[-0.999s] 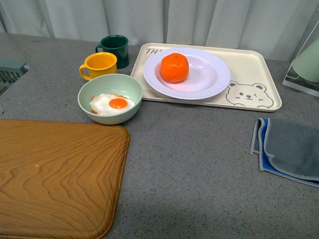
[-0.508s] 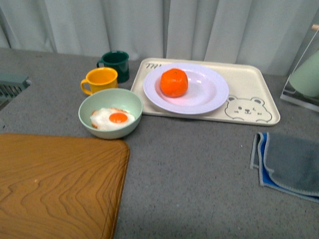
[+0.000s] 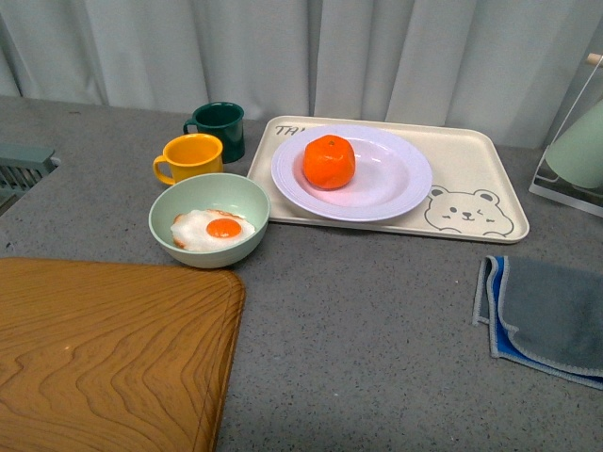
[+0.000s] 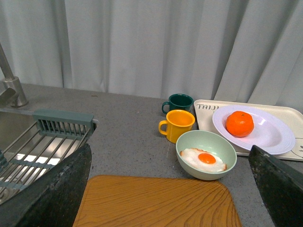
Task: Place orange and plate with both arms
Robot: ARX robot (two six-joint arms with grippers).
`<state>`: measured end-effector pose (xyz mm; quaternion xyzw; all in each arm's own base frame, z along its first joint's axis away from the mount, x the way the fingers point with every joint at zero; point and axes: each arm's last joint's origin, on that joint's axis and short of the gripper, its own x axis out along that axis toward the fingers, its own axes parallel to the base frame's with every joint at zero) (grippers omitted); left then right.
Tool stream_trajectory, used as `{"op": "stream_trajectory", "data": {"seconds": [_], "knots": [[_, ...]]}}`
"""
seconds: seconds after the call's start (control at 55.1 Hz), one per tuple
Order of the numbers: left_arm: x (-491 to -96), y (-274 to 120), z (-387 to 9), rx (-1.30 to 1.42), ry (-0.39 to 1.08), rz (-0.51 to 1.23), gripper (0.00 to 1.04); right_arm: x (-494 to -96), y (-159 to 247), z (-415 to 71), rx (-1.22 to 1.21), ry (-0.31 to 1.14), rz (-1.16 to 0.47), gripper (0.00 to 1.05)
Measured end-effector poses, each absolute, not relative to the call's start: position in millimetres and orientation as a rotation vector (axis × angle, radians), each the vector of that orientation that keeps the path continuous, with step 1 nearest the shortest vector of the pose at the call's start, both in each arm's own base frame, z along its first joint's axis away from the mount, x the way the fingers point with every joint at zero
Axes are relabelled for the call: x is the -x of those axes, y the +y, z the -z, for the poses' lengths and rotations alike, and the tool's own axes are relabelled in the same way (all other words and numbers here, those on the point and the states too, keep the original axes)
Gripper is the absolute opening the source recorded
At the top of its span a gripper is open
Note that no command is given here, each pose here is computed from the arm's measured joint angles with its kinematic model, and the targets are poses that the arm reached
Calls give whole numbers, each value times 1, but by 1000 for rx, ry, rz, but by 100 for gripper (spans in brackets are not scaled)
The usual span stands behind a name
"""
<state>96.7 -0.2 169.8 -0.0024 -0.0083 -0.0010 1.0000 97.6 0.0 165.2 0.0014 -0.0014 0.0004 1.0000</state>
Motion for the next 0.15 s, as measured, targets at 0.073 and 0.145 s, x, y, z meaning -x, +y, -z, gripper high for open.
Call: {"op": "stream_trajectory", "data": {"seconds": [0.073, 0.145], "knots": [[-97, 0, -170, 5, -17, 2, 98, -98, 0, -165, -3, -3, -1, 95], [-97, 0, -170, 5, -17, 2, 98, -98, 0, -165, -3, -3, -1, 95]]}}
